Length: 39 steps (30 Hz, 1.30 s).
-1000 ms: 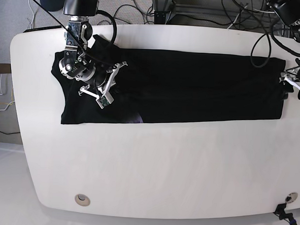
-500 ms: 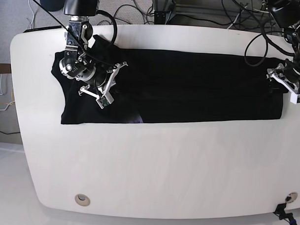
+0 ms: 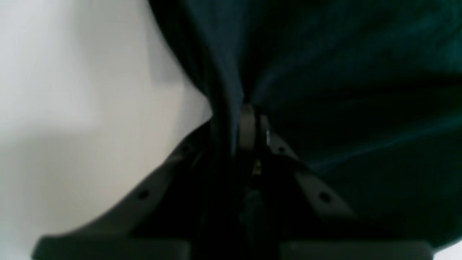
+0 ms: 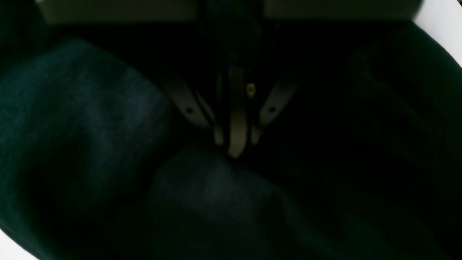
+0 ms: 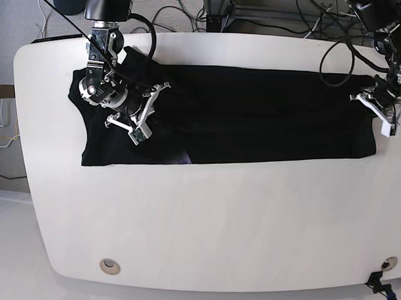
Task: Fold the T-shirt properly
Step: 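Fold the strip end with the left gripper toward the right gripper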
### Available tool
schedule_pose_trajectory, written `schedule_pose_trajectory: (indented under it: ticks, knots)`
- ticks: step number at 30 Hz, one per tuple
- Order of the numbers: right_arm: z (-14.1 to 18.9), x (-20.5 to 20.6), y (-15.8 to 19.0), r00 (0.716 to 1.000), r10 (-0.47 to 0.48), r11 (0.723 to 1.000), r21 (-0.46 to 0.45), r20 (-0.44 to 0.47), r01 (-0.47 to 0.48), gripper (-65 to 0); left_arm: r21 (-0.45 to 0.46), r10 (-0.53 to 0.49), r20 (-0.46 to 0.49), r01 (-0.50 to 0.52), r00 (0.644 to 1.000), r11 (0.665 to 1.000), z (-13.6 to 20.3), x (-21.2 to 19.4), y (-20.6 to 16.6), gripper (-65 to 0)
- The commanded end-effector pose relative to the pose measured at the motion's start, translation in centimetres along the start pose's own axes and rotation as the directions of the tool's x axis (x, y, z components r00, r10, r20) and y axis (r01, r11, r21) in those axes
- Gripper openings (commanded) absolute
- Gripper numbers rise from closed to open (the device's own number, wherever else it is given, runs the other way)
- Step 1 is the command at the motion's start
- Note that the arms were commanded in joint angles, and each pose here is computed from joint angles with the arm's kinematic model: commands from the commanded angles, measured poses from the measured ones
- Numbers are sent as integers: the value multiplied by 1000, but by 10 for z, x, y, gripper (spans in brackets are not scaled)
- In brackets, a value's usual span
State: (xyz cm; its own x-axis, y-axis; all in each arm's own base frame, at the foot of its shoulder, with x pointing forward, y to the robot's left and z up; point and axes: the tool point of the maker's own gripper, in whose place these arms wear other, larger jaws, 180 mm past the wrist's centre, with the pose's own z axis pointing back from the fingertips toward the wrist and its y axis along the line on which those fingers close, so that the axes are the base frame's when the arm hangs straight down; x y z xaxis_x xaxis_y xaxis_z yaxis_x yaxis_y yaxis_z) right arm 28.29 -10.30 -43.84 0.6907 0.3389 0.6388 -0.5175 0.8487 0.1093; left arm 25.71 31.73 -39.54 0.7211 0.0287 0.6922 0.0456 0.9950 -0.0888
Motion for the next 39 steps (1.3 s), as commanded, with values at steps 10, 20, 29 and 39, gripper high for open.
schedule_pose_trajectory:
  ticks: [10,20,29,39]
  knots:
    - [1,-60,-2,962,37,999,-22,-271,-44,-650,-244,-169,69,181,983,953,9,20,-161,-650]
    - [1,-59,-2,962,37,999,-22,-269,-44,-650,-494,-148,155,207,977,844,-5,45,-287,-650]
    - [1,-58,-2,963,39,999,-22,-267,-47,-650,-588,-176,130,219,976,779,-14,37,-325,-650]
    - [2,-57,-2,964,39,999,-22,-265,-47,-650,-631,-217,159,268,963,728,-8,38,-351,-415]
